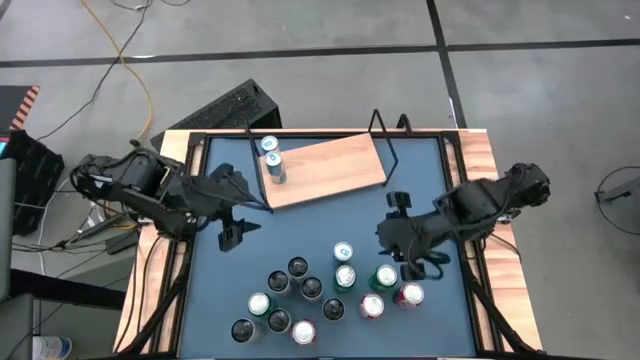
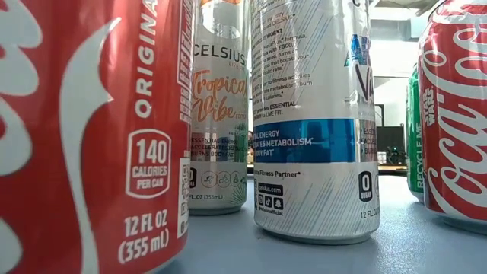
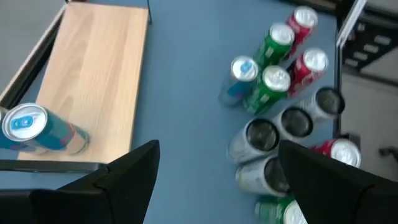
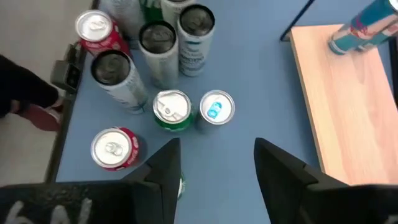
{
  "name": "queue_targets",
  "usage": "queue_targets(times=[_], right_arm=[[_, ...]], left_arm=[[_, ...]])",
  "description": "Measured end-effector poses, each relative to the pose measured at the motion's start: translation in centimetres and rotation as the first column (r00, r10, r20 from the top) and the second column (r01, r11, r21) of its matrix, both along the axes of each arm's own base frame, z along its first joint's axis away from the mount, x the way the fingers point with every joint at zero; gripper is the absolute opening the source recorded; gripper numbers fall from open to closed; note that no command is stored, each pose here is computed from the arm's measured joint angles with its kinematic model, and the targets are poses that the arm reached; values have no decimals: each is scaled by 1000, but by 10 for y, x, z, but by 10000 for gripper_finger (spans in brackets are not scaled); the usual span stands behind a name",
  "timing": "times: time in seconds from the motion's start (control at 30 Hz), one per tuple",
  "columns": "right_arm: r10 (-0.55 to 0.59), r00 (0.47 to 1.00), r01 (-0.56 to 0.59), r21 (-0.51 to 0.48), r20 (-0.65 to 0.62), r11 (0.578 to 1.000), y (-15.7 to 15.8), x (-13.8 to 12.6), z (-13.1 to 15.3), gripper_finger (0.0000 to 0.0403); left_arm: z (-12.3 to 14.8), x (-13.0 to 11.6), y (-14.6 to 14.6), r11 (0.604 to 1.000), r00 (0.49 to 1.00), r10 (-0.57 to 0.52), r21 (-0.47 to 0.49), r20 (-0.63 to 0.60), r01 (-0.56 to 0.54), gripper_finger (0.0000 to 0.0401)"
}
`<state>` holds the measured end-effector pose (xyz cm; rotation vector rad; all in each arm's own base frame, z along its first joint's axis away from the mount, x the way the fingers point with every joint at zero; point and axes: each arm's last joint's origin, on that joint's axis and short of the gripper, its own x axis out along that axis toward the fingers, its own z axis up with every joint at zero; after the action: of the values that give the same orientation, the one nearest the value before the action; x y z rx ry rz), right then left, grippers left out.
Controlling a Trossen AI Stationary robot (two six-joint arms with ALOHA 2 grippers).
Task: Place canned beverage on shelf
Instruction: Put the blue soda can on the shelf aligned with the other blue soda cans
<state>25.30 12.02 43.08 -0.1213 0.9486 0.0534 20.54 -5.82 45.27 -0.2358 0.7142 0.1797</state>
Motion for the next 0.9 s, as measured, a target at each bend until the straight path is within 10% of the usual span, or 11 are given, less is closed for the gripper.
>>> queue_targets(times=[0.3,0.9], right_arm=[[-39,999,39,-54,-6,998,-14,29,-41,230],[-423,905,409,200,31,890,-62,73,-88,240]], left_arm=[[2,-4,-17,996,997,65,-63,52,-62,316],[0,-9,-19,997,996,78,-6,31,-78,316]])
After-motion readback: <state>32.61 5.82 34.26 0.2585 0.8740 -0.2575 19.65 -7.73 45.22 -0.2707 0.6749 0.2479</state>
